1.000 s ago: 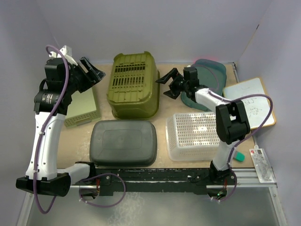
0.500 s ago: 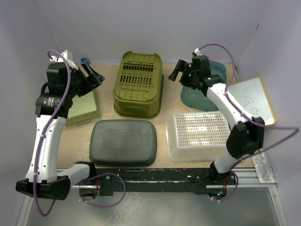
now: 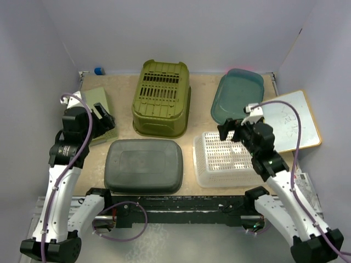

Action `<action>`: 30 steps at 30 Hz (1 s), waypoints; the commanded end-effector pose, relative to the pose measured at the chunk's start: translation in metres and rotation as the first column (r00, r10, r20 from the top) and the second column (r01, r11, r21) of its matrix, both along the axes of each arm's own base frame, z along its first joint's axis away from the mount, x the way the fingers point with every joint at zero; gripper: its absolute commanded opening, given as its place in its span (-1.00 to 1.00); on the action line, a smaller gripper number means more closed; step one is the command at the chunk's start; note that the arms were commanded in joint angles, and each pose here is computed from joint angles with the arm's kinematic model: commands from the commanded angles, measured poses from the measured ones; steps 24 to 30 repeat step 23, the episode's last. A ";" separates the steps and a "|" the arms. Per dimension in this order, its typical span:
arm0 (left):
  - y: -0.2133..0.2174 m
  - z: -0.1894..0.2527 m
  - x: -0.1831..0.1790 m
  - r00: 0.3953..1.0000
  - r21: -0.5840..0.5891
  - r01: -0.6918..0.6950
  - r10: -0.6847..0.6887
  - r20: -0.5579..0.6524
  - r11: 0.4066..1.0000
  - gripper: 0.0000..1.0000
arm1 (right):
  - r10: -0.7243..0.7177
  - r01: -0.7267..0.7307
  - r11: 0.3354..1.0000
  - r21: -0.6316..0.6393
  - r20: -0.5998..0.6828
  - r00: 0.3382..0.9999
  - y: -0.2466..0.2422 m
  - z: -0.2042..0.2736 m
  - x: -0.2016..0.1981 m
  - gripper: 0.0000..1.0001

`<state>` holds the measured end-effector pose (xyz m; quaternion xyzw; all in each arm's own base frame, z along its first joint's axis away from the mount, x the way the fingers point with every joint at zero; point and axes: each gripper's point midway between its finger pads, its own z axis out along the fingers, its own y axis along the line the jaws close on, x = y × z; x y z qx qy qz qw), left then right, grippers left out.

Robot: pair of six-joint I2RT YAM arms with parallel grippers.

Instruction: Turn the large container upside down

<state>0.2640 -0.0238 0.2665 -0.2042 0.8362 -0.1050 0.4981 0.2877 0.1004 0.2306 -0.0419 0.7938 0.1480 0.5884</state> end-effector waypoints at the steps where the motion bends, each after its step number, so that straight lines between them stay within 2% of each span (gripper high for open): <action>1: 0.007 0.045 0.015 0.980 -0.001 -0.038 0.038 0.196 0.999 0.46 | -0.056 0.053 0.998 0.024 0.173 0.983 -0.014 0.018 -0.004 1.00; 4: 0.008 0.056 0.013 0.973 0.002 -0.040 0.039 0.229 0.999 0.47 | -0.091 0.087 0.996 0.032 0.183 0.979 -0.022 0.017 -0.010 1.00; 9: -0.001 0.068 0.009 0.956 -0.044 0.003 0.010 0.293 0.999 0.48 | -0.090 0.090 0.996 0.005 0.122 0.989 -0.022 0.002 -0.011 1.00; 15: -0.001 0.070 0.003 0.940 -0.061 -0.003 0.023 0.340 0.998 0.48 | -0.097 0.098 0.995 -0.002 0.109 0.989 -0.023 -0.002 -0.010 1.00; 30: -0.001 0.076 0.003 0.934 -0.032 0.014 -0.002 0.357 0.999 0.49 | -0.143 0.146 0.989 -0.023 0.109 0.984 -0.033 -0.005 -0.008 1.00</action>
